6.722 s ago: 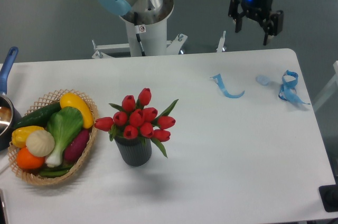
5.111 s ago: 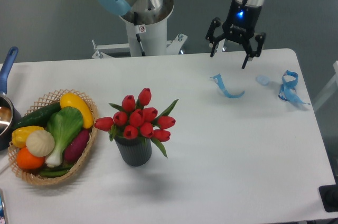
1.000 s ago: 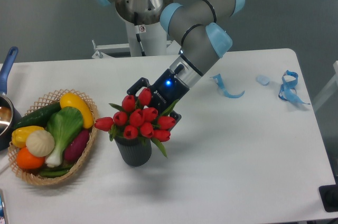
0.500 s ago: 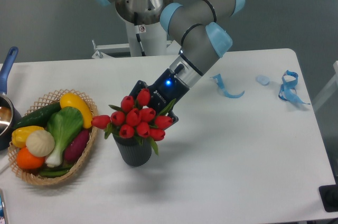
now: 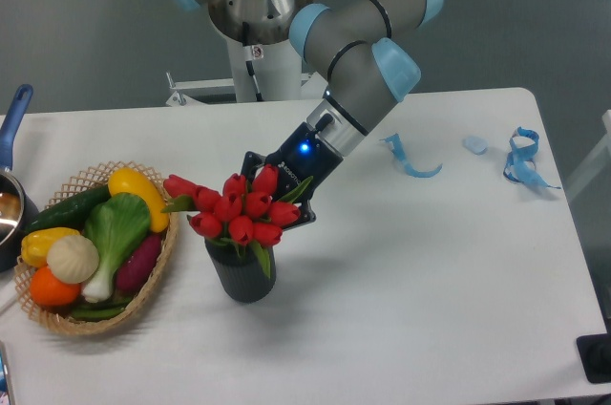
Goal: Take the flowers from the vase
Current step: 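Lift the gripped tulip bunch up out of the grey vase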
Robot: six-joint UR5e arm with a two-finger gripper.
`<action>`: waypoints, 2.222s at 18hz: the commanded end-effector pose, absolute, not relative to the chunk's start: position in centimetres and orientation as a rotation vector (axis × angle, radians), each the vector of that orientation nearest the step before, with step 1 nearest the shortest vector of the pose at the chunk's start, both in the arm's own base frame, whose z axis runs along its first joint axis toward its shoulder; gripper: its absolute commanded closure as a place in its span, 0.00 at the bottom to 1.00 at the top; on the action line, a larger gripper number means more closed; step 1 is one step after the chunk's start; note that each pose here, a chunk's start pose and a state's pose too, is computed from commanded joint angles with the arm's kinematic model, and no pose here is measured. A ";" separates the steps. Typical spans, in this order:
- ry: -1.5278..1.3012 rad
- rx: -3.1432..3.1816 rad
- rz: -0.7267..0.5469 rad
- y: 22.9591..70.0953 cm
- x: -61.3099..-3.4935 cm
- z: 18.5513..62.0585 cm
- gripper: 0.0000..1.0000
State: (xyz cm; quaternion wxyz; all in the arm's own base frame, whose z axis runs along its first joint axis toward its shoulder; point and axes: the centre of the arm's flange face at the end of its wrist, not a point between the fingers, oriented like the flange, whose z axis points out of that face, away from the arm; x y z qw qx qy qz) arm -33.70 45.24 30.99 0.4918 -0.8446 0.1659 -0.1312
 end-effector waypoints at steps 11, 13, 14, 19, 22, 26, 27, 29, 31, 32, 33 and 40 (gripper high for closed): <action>0.252 -2.077 -0.365 44.5 -32.8 34.0 0.82; 0.248 -2.076 -0.360 44.4 -32.8 34.5 0.82; 0.245 -2.075 -0.358 44.4 -32.9 34.6 0.82; 0.230 -2.071 -0.342 44.0 -33.2 35.7 0.82; 0.194 -2.063 -0.331 43.2 -33.4 37.0 0.82; 0.190 -2.025 -0.331 42.8 -33.5 38.1 0.82; 0.175 -2.016 -0.335 42.6 -33.6 38.4 0.82; 0.152 -2.002 -0.346 42.6 -33.8 39.2 0.82; 0.138 -1.999 -0.348 42.7 -34.0 39.8 0.82; 0.133 -1.999 -0.348 42.7 -34.1 40.0 0.82; 0.127 -1.998 -0.346 42.7 -34.3 40.4 0.82; 0.085 -1.990 -0.316 41.5 -34.6 42.7 0.82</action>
